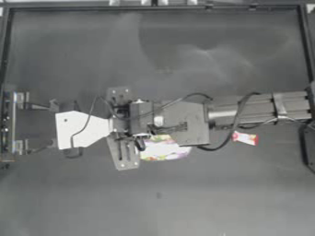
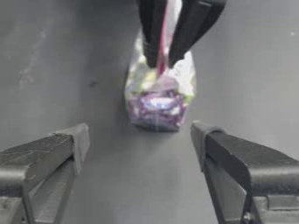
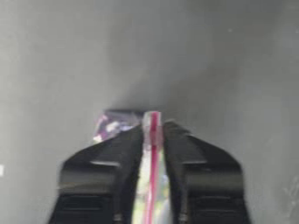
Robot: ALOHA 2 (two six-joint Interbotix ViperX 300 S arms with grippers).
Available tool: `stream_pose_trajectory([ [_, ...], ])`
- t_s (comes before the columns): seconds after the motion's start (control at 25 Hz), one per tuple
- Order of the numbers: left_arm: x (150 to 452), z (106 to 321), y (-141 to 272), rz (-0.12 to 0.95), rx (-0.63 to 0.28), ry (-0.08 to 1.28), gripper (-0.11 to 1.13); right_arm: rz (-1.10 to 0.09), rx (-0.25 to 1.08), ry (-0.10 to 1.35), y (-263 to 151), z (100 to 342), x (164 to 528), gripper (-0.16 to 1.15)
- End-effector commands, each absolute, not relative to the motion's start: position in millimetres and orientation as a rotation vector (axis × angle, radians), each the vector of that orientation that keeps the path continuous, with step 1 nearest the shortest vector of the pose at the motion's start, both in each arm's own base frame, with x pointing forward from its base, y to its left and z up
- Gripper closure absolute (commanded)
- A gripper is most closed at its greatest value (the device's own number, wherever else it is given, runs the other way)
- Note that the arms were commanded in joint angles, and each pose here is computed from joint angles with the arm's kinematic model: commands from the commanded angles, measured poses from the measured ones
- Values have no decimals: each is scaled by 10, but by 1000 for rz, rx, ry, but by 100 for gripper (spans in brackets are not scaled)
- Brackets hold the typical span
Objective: Put candy in bag
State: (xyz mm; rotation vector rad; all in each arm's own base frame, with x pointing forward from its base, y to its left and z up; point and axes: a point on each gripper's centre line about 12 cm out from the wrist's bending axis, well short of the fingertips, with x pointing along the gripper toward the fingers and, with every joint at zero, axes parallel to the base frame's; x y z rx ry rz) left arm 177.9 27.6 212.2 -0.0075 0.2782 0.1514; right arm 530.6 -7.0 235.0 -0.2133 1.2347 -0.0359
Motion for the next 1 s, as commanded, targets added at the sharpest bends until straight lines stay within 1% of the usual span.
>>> stream_pose_trajectory([
  [0.04,1806,2166,281,152,-10,269,2,-46,-224,1191,-70,2579,5293,54],
  [0.24,1804,2160,280,152,-10,270,2,-62,-254,1203,-74,2580,5280,68],
  [0.48,1823,2162,283,152,-12,276,2,-55,-247,1193,-63,2594,5287,80],
  [0.64,1845,2147,287,152,-13,289,2,-53,-241,1182,-57,2650,5273,91],
  [0.72,1852,2145,288,152,-13,292,2,-51,-237,1175,-52,2682,5266,93],
  [1.0,1858,2158,289,153,-16,287,2,-48,-234,1147,-41,2788,5234,93],
])
